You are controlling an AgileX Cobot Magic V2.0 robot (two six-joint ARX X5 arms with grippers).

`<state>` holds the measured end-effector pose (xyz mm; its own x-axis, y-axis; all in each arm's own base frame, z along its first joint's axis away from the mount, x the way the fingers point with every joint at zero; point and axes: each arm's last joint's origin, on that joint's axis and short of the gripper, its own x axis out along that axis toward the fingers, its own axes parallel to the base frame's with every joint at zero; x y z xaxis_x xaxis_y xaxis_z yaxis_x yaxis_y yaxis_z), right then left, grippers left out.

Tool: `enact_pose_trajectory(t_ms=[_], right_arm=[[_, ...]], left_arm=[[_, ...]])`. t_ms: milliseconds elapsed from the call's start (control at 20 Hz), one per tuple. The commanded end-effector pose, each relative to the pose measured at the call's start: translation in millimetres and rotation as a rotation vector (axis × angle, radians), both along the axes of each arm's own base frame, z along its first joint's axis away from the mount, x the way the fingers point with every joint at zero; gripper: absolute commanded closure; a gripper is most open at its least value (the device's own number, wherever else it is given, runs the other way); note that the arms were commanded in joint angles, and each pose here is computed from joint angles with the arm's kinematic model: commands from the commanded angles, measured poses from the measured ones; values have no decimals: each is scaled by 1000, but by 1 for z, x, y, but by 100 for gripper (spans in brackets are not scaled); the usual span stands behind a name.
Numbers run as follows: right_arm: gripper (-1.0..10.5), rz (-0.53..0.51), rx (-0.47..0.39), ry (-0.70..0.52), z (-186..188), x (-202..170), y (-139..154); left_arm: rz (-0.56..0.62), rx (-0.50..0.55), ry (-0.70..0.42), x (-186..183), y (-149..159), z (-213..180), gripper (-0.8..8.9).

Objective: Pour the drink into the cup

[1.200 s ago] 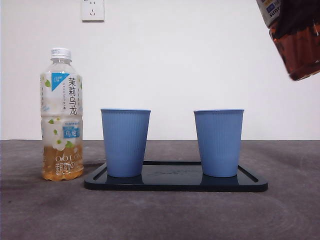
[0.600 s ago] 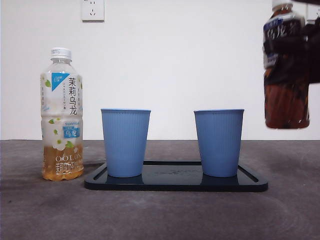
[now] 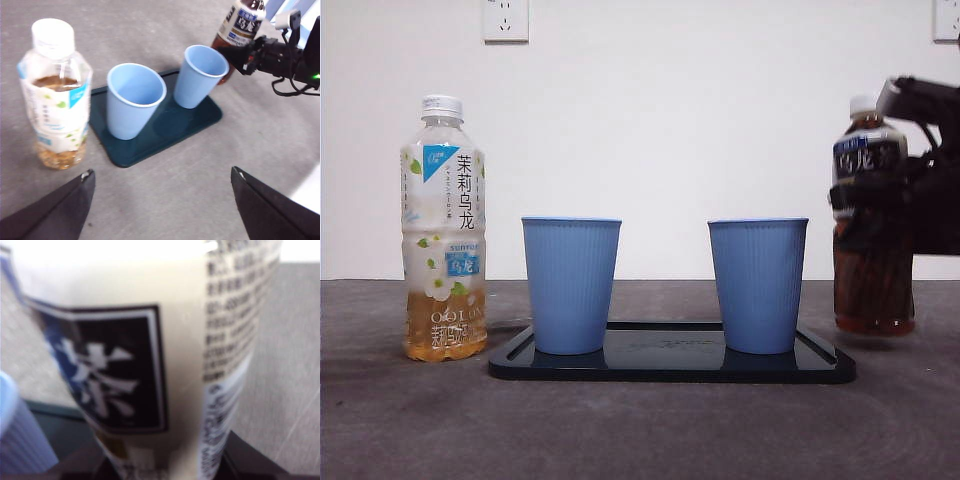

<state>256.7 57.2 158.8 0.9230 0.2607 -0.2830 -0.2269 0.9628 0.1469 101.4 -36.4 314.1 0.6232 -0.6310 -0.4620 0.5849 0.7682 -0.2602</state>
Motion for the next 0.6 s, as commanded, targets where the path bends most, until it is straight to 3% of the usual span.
enact_pose_trajectory(t_ms=[50,250,400,600], right_arm=[[930,9,27,-78,6,8,2],[928,16,-1,-64,1,9,2],[805,17,-9,-52,0,9,2],[723,24,-39,-19,-4,8,2]], left_arm=[[-1,10,-40,0,0,7,374],[-1,10,-41,0,0,7,374],[0,10,-41,0,0,7,374],[-1,10,-41,0,0,7,374]])
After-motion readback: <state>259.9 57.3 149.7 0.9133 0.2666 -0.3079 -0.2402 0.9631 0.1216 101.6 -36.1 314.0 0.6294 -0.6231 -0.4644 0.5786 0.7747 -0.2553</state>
